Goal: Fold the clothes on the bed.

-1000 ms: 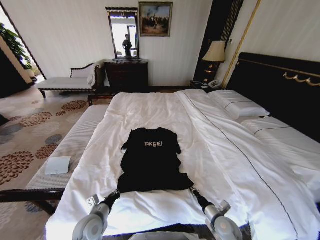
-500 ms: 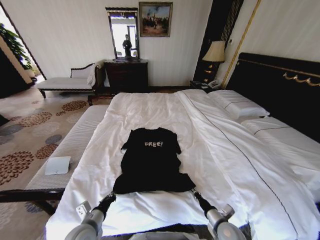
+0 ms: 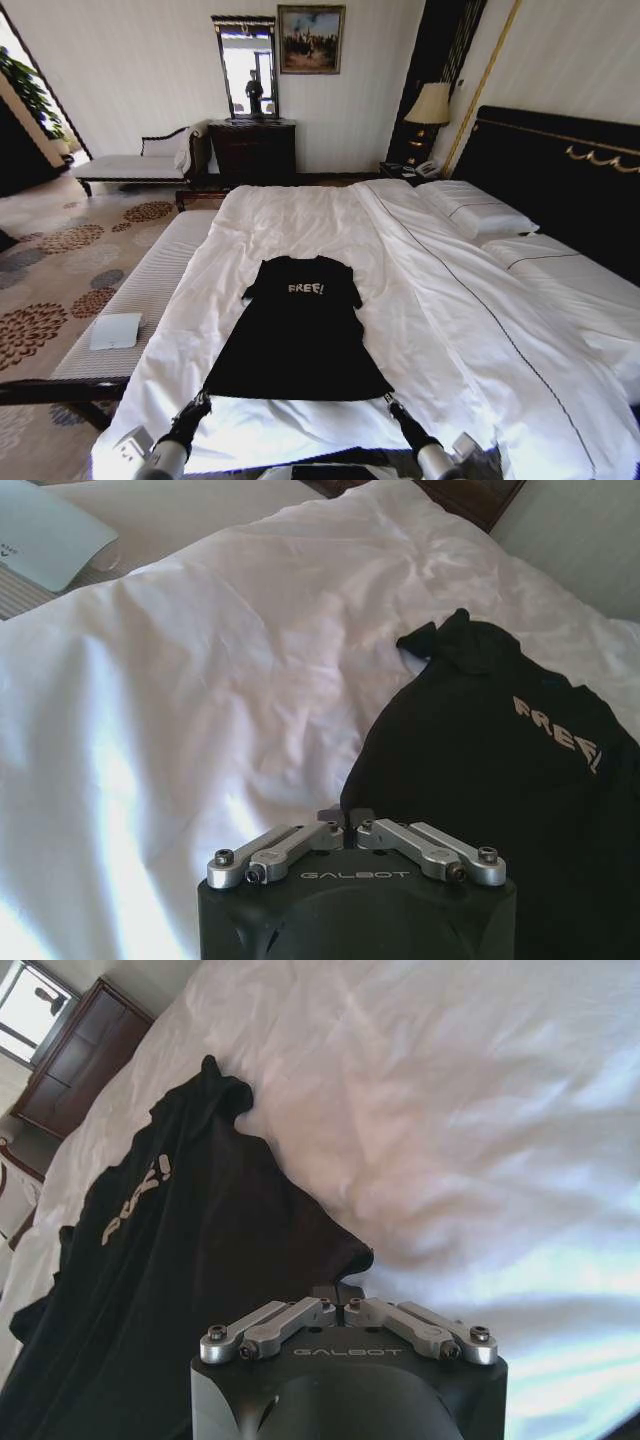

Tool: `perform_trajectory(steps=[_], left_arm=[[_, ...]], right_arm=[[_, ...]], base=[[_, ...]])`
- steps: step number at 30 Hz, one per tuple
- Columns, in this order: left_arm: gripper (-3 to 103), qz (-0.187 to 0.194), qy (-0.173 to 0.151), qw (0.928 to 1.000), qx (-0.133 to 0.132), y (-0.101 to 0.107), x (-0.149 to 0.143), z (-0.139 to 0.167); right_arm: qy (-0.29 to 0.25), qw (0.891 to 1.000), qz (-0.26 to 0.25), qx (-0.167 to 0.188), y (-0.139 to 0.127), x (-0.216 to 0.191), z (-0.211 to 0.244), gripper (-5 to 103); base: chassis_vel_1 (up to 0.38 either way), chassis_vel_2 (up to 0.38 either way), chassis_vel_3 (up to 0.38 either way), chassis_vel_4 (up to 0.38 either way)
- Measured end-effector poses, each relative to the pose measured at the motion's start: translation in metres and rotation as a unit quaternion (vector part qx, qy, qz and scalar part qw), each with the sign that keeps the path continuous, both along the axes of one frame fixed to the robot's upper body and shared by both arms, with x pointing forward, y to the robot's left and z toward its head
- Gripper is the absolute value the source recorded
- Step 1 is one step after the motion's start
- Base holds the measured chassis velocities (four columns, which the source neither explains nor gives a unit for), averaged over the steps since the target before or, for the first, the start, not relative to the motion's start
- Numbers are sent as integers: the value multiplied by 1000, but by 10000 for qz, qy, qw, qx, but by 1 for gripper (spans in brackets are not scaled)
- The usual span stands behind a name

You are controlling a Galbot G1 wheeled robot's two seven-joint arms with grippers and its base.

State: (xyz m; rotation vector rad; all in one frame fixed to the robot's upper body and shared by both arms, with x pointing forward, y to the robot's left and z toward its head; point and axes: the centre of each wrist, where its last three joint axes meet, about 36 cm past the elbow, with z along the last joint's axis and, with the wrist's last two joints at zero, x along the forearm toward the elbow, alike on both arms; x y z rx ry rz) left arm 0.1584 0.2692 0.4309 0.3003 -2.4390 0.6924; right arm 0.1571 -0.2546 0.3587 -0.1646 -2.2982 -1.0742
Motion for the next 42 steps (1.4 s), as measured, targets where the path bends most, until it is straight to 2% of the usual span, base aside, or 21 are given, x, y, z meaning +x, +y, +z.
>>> perform_trajectory(steps=[7,11,15,19,24,34,42], left_arm=[[1,-2,273,9994,190,11,-22,-8],[1,-8,378,9990,236,13,-31,-9],[1,-58,635,9975,318,12,-54,-15],[1,-106,724,9966,372,10,-61,-18],[1,-118,762,9960,456,12,-62,-19],[1,-24,998,9940,443,13,-73,-18],[1,122,1213,9917,414,16,-87,-9]], right_arm=[[237,9992,50,-326,11,-28,-4,0],[277,9989,68,-369,12,-33,-1,0],[441,9977,134,-493,15,-47,5,0],[547,9970,133,-525,17,-54,5,0],[815,9936,220,-751,24,-76,5,0],[900,9912,262,-930,28,-84,6,0],[1064,9860,438,-1205,30,-97,20,0]], base=[[0,0,0,0],[0,0,0,0],[0,0,0,0],[0,0,0,0],[0,0,0,0],[0,0,0,0],[0,0,0,0]])
